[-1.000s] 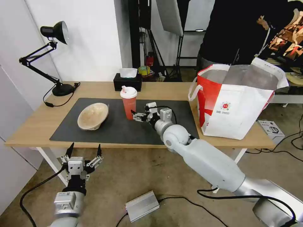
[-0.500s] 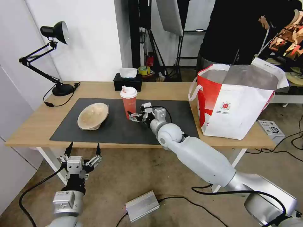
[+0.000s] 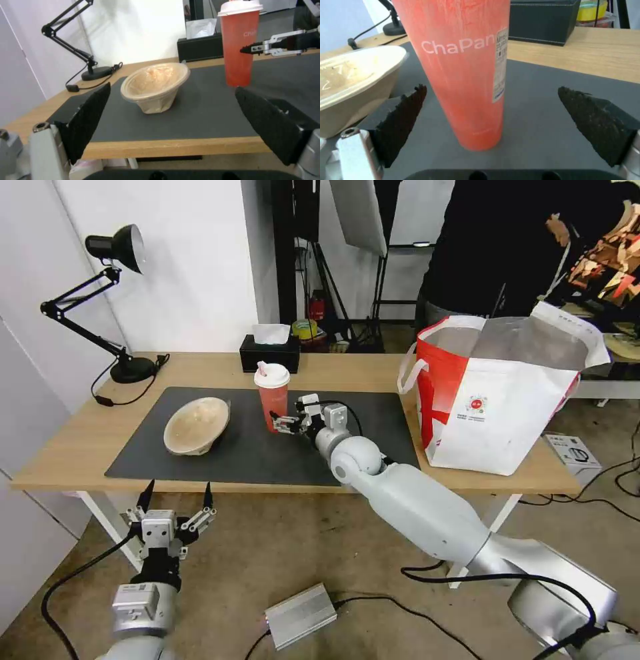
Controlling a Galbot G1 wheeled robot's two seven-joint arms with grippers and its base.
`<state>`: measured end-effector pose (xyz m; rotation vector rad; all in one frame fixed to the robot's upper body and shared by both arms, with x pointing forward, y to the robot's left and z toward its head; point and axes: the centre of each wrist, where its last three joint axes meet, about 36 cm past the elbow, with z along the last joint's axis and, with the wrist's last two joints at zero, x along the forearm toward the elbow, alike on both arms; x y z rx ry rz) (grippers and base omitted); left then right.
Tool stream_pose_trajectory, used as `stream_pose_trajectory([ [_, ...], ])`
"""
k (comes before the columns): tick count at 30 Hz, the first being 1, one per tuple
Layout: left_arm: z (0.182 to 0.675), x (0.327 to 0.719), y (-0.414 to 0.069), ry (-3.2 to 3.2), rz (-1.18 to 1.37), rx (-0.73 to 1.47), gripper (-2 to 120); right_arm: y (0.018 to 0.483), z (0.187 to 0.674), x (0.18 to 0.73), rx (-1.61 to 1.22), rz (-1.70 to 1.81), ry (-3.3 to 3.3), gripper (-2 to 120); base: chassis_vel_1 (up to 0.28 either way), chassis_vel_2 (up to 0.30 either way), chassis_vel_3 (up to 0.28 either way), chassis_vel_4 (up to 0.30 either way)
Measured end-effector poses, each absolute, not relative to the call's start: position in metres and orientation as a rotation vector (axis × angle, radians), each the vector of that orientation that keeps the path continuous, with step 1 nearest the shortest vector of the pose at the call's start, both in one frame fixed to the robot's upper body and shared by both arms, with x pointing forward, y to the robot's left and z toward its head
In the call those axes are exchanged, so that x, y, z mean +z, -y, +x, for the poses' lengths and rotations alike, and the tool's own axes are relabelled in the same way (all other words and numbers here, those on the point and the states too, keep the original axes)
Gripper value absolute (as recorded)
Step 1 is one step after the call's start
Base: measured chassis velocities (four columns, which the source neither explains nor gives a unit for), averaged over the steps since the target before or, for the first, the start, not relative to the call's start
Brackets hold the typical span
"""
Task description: Pick up the trash from the table and place it into the takeout bag.
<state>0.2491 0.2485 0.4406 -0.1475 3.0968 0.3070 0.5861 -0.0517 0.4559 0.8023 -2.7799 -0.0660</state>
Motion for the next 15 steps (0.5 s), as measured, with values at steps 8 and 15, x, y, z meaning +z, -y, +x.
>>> stream_pose_trajectory([
  [8,0.248,0.44,-0.248,-3.098,-0.148,0.304,100,0.044,0.59,0.452,-0.057,0.804,2.777,100,0.0,0.0,0.0,0.0],
  [15,0.248,0.439,-0.248,-3.098,-0.148,0.301,100,0.036,0.593,0.45,-0.053,0.808,2.774,100,0.0,0.0,0.0,0.0],
])
